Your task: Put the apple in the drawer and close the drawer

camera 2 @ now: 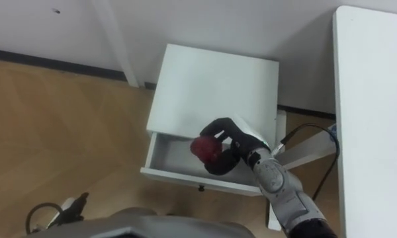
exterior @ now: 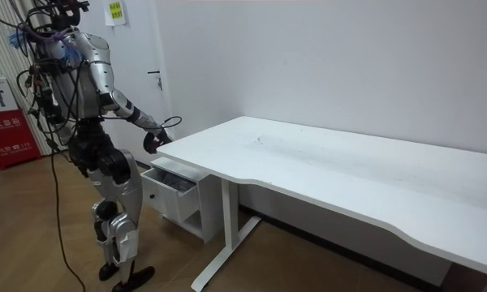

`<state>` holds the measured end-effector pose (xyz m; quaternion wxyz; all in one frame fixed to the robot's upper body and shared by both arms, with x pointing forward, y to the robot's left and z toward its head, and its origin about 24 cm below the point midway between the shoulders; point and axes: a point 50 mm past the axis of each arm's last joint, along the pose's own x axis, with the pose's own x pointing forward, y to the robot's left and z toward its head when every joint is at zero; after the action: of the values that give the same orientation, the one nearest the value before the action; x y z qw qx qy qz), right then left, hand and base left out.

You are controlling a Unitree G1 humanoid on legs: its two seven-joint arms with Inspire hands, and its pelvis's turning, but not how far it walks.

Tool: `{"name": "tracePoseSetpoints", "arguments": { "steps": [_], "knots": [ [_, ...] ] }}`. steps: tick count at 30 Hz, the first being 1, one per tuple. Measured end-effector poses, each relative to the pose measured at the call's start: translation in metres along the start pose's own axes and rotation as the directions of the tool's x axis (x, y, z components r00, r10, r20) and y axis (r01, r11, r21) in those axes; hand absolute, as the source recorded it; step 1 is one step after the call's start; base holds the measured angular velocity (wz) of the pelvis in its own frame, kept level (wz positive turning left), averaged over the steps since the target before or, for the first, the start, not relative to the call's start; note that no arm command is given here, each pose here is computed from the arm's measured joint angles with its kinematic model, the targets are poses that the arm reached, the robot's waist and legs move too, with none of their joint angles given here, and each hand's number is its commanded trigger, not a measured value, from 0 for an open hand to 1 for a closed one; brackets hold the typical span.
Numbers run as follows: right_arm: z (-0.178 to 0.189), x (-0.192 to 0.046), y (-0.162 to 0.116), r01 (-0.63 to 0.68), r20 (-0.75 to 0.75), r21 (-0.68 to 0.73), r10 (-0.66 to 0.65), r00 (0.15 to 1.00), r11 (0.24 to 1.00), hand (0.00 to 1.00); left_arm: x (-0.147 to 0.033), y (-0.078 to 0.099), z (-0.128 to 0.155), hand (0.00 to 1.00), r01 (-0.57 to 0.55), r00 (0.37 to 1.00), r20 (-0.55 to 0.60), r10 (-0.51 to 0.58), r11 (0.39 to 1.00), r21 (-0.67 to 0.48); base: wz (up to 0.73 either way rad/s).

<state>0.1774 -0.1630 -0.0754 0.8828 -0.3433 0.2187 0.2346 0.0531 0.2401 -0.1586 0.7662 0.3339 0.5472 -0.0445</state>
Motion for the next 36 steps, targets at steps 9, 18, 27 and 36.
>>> {"name": "tracePoseSetpoints", "arguments": {
  "steps": [9, 18, 27, 36],
  "knots": [
    [0.001, 0.000, -0.001, 0.013, 0.003, -0.030, -0.013, 1.000, 0.999, 0.00, 0.000, 0.001, 0.003, 0.00, -0.009, 1.000, 0.013, 0.009, 1.000, -0.002, 0.02],
    [0.001, 0.000, -0.002, 0.039, 0.003, -0.028, -0.039, 0.999, 0.999, 0.00, 0.000, 0.002, 0.005, 0.00, -0.012, 1.000, 0.019, 0.012, 1.000, -0.004, 0.07],
    [-0.028, -0.004, 0.002, 0.064, -0.105, 0.074, -0.057, 0.993, 0.995, 0.00, -0.001, 0.000, 0.006, 0.00, -0.018, 0.999, 0.033, 0.019, 1.000, -0.014, 0.03],
    [-0.109, -0.049, -0.026, 0.497, -0.484, 0.274, -0.328, 0.811, 0.823, 0.00, 0.001, 0.009, -0.012, 0.00, -0.048, 0.998, -0.044, 0.043, 0.992, -0.114, -0.10]
  ]
}}
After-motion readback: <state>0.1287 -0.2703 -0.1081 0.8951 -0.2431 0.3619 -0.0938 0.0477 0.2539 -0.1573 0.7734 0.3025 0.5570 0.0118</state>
